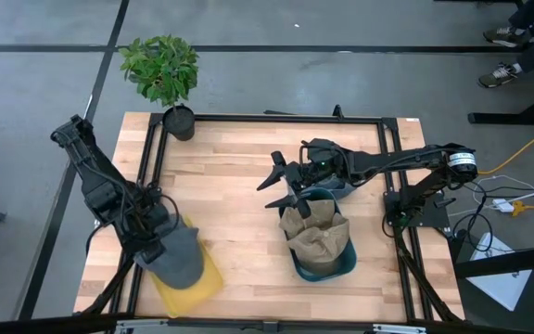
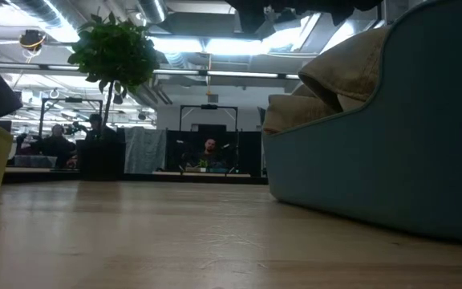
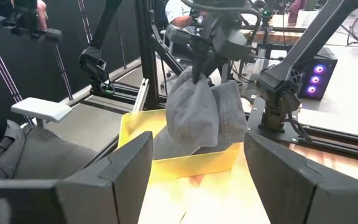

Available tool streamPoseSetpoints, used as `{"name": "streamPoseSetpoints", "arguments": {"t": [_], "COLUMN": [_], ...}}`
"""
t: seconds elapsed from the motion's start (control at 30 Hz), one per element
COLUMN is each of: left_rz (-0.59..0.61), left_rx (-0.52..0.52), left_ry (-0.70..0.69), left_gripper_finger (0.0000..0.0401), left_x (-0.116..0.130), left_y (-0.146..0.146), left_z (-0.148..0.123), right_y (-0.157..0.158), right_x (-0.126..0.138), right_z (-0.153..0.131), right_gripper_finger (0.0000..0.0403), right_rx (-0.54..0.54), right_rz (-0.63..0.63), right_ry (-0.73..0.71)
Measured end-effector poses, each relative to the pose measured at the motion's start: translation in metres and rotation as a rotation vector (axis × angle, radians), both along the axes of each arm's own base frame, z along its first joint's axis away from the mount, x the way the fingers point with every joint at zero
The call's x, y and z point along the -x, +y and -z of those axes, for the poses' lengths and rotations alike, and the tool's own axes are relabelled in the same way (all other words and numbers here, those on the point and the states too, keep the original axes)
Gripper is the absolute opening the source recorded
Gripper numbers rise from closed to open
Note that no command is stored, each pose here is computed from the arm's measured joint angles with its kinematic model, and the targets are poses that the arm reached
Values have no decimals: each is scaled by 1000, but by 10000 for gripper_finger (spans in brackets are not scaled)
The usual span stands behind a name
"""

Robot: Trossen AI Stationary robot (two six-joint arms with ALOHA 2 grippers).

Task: Pick & Place hat
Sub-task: Put the top blue cap into the yellow bin, then put the blue cap into the yellow bin

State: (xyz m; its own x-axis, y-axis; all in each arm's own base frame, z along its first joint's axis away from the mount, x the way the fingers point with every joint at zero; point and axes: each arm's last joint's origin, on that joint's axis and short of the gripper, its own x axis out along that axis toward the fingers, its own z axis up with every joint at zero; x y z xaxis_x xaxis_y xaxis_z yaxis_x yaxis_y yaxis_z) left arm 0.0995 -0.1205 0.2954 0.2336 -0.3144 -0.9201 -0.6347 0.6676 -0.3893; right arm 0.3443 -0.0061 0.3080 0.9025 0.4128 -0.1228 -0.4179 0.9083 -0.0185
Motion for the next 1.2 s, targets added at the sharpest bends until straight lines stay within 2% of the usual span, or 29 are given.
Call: {"name": "streamPoseSetpoints", "arguments": {"t": [0.2,0.37,0.73,0.93,1.2], "left_rz": [3,25,87,113,151], "left_rx": [-82,-107,-118,-62,23], "left_ry": [69,76,20,11,-53], "left_gripper_finger": [58,67,138,172,173], "left_x": [6,8,10,18,33], "left_y": [7,9,14,21,38], "left_z": [4,4,1,-5,-15], "right_y": [0,0,-1,-2,-3], "right_x": [0,0,0,0,-1], "right_z": [0,0,1,1,2], "right_gripper_finger": [252,252,252,252,252], "right_rx": [0,0,7,11,18], "right_rz": [0,0,29,55,97], "right_ry": [0,0,7,8,20]}}
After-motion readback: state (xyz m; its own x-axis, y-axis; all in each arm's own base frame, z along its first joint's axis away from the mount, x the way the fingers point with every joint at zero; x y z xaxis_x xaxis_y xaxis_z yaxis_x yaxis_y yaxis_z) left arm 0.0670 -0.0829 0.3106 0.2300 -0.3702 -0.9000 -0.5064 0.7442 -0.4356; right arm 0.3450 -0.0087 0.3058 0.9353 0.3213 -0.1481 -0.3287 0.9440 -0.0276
